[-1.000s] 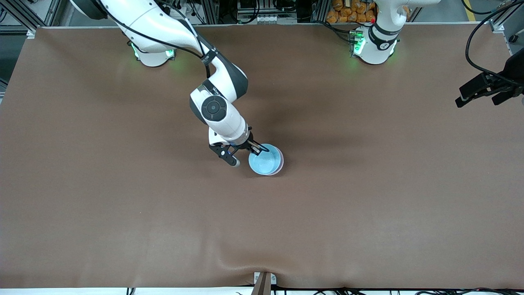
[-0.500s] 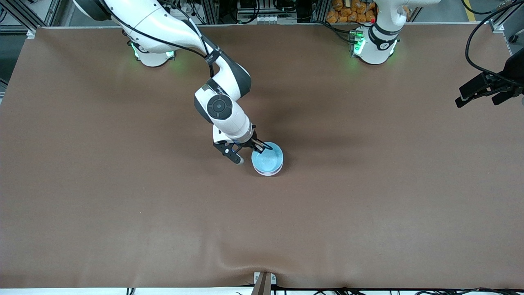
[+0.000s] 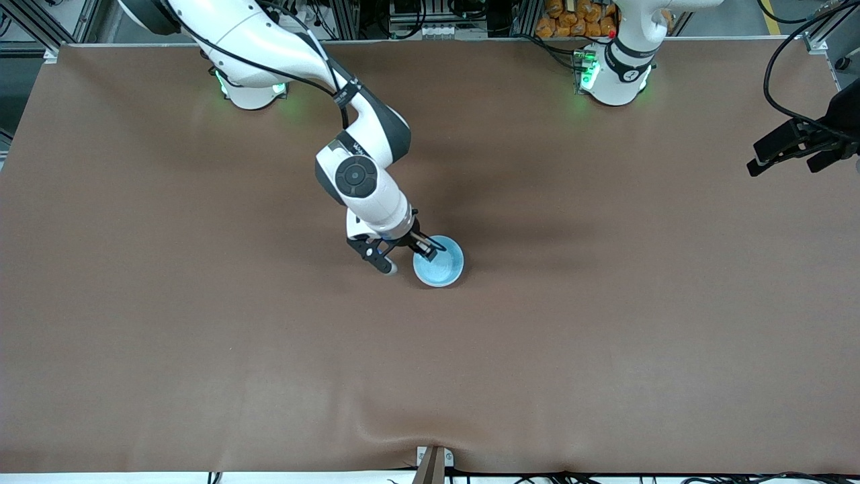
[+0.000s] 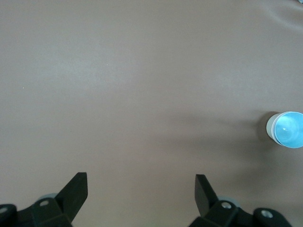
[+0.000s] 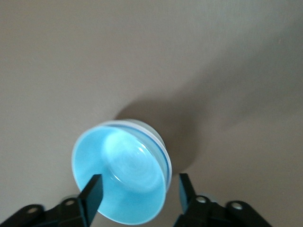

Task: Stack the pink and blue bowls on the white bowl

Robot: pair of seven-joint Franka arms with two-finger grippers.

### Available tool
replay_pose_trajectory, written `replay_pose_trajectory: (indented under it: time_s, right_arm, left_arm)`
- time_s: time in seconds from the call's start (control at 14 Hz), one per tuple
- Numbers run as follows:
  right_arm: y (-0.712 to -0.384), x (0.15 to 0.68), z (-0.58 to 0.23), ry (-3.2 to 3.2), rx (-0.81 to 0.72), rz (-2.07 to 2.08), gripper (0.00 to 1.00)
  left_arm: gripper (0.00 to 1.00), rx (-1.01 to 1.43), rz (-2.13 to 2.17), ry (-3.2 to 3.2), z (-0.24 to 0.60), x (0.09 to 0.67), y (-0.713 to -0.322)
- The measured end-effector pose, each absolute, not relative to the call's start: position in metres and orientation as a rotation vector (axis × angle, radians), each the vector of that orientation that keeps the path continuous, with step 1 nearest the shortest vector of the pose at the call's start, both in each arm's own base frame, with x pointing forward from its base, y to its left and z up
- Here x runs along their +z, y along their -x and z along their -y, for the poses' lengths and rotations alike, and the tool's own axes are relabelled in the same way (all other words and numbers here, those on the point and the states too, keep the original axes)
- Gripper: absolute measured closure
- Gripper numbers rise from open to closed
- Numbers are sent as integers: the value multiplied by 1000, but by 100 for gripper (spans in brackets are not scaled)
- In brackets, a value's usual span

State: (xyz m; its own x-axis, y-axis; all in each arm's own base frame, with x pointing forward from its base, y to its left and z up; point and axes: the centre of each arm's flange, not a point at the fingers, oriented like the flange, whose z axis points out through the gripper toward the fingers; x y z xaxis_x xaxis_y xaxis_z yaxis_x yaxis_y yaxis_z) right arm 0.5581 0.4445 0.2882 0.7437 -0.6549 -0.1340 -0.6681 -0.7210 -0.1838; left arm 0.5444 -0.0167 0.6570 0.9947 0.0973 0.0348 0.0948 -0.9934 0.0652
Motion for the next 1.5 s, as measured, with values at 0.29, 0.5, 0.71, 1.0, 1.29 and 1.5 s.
replay_pose_trajectory:
  time_s: [0.29,0.5,0.71,1.0,1.29,1.5]
  right_arm:
    - [-623,340,-381,2720,55,-1118,0]
    - [-667,357,-291,2815,31,-998,0]
    - [-691,380,-203,2905,15,-818,0]
    - [-690,429,-127,3013,83,-644,0]
    - [-677,498,-98,3150,175,-461,0]
    - [-662,549,-74,3198,173,-254,0]
  left_arm:
    - [0,59,-147,-3074,17,657,-544]
    - [0,58,-137,-3075,20,657,-544]
    - [0,55,-103,-3076,32,657,-544]
    - [0,46,-96,-3077,34,656,-543]
    - [0,36,-97,-3078,33,655,-543]
    - [0,12,-96,-3079,34,653,-541]
